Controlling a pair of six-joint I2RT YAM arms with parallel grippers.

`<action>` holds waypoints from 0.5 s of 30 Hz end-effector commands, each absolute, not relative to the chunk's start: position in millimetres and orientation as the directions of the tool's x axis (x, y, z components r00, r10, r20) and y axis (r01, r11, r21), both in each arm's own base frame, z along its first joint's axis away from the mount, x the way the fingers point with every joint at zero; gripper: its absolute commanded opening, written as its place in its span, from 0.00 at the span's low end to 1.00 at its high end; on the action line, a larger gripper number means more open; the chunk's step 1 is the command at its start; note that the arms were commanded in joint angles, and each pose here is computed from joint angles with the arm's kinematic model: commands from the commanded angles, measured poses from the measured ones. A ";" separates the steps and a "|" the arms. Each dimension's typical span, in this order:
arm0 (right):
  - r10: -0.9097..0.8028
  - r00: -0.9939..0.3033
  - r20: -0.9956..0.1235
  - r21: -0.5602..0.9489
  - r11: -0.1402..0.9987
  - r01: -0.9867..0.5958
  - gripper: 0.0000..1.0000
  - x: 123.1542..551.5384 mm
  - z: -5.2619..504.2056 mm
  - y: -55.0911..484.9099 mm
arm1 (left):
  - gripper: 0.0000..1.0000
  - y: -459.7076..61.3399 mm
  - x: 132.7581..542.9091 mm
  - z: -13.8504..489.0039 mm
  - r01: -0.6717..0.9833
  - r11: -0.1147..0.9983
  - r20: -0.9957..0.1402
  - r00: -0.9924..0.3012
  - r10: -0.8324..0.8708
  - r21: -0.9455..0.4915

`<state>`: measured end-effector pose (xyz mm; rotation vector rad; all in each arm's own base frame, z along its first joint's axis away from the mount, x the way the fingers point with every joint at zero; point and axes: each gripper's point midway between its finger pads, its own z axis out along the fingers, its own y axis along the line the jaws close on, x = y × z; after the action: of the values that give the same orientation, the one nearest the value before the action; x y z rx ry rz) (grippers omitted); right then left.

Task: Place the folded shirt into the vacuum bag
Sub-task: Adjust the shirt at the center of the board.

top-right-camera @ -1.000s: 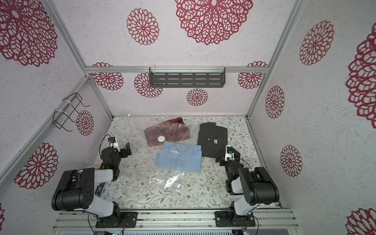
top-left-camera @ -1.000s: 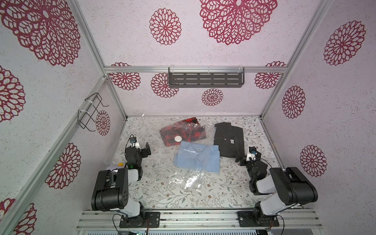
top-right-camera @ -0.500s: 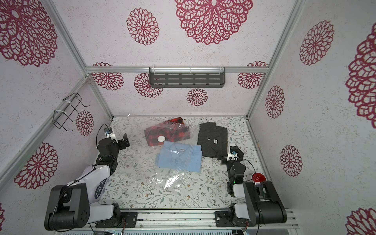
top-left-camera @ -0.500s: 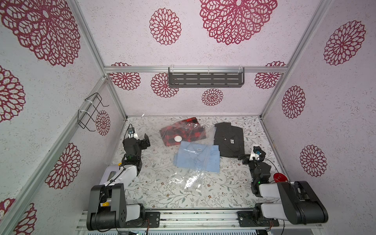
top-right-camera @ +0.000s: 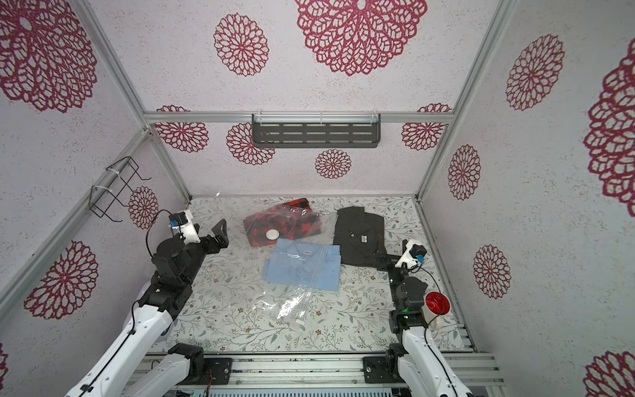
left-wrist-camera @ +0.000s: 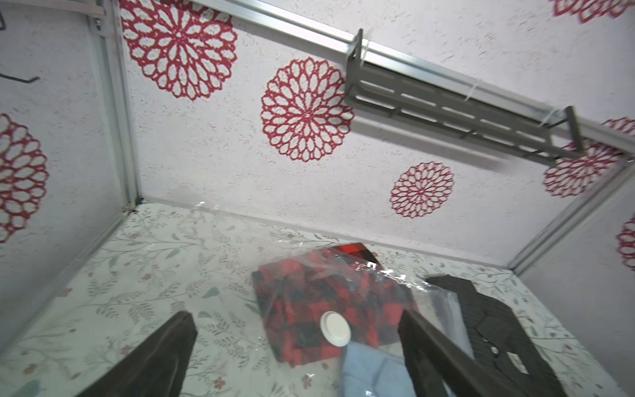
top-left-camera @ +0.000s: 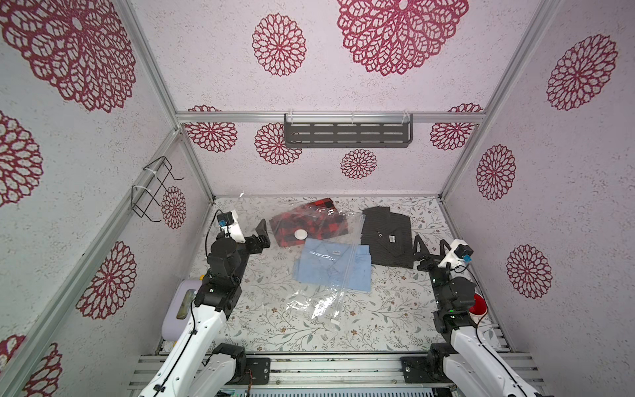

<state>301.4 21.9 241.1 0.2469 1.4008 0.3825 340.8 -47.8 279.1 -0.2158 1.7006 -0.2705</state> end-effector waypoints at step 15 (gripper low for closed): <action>0.370 -0.615 -0.696 0.591 0.782 -0.198 0.99 392.4 158.4 110.2 | 0.97 -103.3 355.8 133.6 -0.092 0.909 -0.763 -0.513 -0.394 -0.407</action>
<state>391.9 91.4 170.7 0.1520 1.9591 0.7095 355.2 -101.6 152.2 -0.3261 2.0361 -0.4037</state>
